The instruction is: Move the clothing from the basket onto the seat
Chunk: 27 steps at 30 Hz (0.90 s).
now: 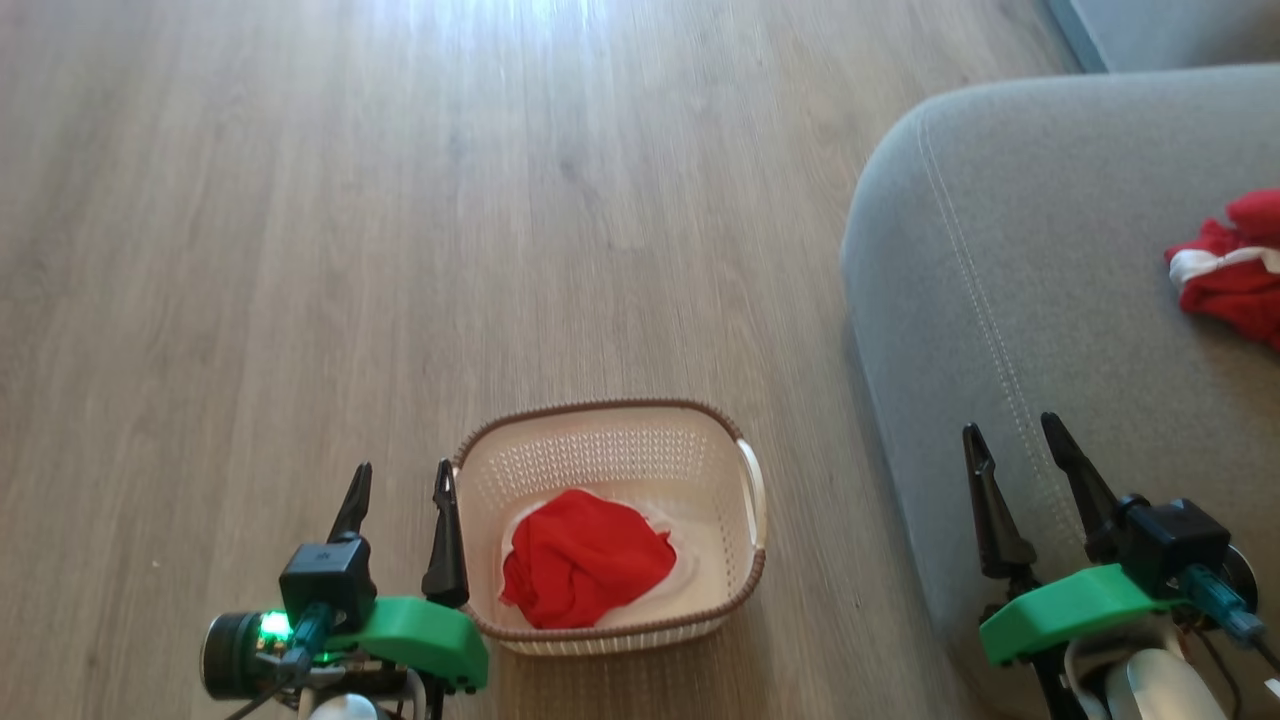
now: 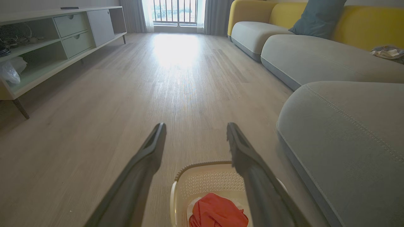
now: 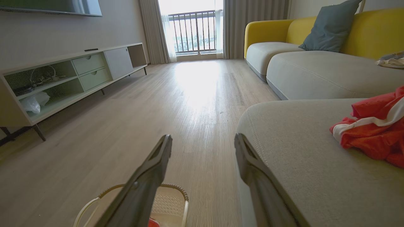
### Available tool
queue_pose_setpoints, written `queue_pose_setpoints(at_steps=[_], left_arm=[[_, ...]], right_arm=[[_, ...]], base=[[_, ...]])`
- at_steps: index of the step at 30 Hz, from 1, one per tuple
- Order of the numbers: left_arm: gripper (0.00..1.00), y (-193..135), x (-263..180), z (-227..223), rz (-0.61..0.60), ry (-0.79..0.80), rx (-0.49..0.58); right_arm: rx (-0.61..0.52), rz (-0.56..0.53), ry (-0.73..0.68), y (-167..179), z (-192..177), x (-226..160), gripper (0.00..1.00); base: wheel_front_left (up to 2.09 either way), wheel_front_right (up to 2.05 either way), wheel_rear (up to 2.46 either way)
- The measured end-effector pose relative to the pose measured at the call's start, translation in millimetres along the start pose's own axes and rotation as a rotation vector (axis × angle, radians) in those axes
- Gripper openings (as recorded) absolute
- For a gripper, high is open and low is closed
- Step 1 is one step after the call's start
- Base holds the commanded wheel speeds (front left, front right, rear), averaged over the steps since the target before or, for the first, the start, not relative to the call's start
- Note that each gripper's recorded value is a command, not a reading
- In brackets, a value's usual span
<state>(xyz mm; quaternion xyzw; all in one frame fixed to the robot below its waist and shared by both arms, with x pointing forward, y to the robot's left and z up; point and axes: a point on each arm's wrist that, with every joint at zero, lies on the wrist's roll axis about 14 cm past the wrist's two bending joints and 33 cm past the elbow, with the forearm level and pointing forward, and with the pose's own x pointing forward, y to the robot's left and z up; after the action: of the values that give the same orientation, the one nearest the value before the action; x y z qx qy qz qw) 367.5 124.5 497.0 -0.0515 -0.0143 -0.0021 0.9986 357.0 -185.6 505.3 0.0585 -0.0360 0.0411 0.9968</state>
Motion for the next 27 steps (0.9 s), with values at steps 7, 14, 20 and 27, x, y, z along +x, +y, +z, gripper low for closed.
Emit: queue_pose_setpoints(at_steps=[7, 14, 20, 27], left_arm=[[1.0, -12.2, 16.1, -23.4, -0.044, 0.065, 0.004], [1.0, -27.3, 59.0, -68.6, -0.103, 0.167, 0.037], [1.0, -44.6, 87.9, -127.9, -0.204, 0.286, 0.107], [1.0, -59.4, 108.9, -206.1, -0.362, 0.429, 0.221]], right_arm=[[-0.015, -0.024, 0.058, -9.5, -18.9, 7.3, 1.0], [-0.002, -0.061, 0.108, -21.5, -41.7, 32.7, 1.0], [0.002, -0.098, 0.156, -34.6, -67.5, 53.0, 1.0], [0.009, -0.124, 0.223, -42.3, -101.6, 65.7, 1.0]], base=[[0.0, 0.0, 0.0], [0.0, 0.0, 0.0], [0.0, 0.0, 0.0], [0.0, 0.0, 0.0]])
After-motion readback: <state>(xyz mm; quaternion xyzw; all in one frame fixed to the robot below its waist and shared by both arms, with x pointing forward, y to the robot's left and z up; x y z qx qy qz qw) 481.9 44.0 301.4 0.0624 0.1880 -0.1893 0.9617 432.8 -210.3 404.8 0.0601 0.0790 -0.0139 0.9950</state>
